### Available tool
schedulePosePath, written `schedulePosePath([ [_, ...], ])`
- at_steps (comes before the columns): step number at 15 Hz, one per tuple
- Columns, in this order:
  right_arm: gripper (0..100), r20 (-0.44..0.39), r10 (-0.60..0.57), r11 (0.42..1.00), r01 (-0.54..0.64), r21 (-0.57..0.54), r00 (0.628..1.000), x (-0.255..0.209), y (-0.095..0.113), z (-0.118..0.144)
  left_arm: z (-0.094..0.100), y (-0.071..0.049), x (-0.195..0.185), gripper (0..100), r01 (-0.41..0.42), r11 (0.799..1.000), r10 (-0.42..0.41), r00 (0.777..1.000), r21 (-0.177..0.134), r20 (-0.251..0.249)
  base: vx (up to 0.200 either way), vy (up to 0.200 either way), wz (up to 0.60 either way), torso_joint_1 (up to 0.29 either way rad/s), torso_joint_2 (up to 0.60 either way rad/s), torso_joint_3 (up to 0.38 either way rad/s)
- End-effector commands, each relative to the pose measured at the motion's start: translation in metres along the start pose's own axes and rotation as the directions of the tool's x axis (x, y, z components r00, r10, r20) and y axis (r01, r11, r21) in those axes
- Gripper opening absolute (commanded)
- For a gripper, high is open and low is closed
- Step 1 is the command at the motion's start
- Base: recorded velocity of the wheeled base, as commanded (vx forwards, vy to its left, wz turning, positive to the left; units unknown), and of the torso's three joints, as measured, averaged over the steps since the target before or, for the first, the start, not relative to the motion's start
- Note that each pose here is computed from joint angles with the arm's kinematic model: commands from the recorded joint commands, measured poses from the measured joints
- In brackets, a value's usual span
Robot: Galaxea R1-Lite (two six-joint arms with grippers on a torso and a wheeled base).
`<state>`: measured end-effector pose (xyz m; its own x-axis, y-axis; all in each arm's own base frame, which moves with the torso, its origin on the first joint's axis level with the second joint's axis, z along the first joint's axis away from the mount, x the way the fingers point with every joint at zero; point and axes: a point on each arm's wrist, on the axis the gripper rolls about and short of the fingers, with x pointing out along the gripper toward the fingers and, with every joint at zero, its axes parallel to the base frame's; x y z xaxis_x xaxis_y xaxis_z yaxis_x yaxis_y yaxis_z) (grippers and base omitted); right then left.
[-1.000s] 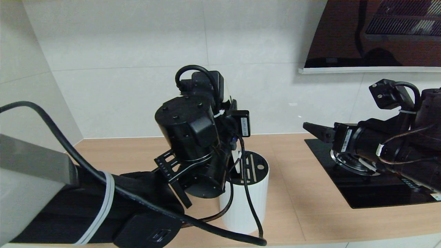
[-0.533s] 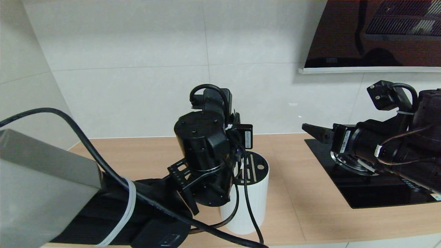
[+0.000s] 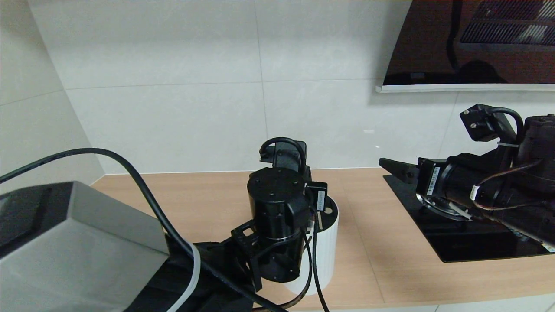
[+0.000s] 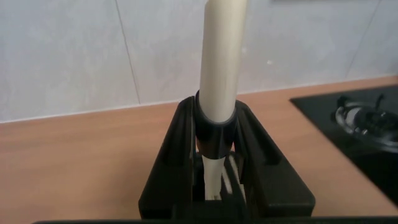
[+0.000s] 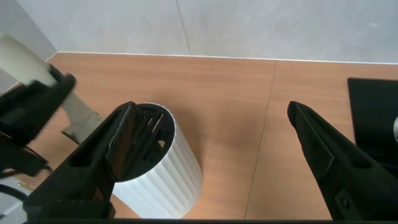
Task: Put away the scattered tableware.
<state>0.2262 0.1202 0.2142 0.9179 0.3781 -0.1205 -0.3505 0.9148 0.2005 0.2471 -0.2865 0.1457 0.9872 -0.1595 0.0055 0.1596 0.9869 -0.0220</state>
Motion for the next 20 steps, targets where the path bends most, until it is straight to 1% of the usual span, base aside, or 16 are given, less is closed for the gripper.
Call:
schedulePosePath([
  [1,100,-0.003,0.001,1.000,-0.001,0.000,1.000,0.001,0.000,-0.001,-0.006,-0.001,-0.003,0,0.007,1.000,-0.007,1.000,0.015,-0.017,0.000,0.000,0.00,0.000,0.00,0.000],
  [5,100,-0.004,-0.001,1.000,0.001,-0.001,1.000,0.001,0.000,-0.001,-0.019,-0.003,-0.006,0,0.016,0.999,-0.014,0.999,0.036,-0.048,0.000,0.000,0.00,0.000,0.00,0.000],
  [6,100,-0.006,0.000,1.000,0.000,-0.001,1.000,0.001,0.000,-0.002,-0.018,-0.002,-0.007,0,0.016,0.999,-0.014,0.999,0.037,-0.049,0.000,0.000,0.00,0.000,0.00,0.000],
  [8,100,-0.006,0.000,1.000,0.000,-0.001,1.000,0.001,0.000,-0.002,-0.022,0.000,-0.009,0,0.018,0.999,-0.015,0.998,0.049,-0.062,0.000,0.000,0.00,0.000,0.00,0.000],
  [16,100,-0.004,-0.001,1.000,0.001,-0.001,1.000,0.001,0.000,-0.001,-0.025,0.000,-0.008,0,0.017,0.998,-0.013,0.998,0.053,-0.068,0.000,0.000,0.00,0.000,0.00,0.000],
  [18,100,-0.004,-0.001,1.000,0.001,-0.001,1.000,0.001,0.000,-0.001,-0.032,-0.001,-0.007,0,0.017,0.998,-0.012,0.997,0.064,-0.082,0.000,0.000,0.00,0.000,0.00,0.000],
  [20,100,-0.004,-0.001,1.000,0.001,-0.001,1.000,0.001,0.000,-0.001,-0.032,-0.001,-0.007,0,0.017,0.998,-0.012,0.997,0.062,-0.083,0.000,0.000,0.00,0.000,0.00,0.000],
])
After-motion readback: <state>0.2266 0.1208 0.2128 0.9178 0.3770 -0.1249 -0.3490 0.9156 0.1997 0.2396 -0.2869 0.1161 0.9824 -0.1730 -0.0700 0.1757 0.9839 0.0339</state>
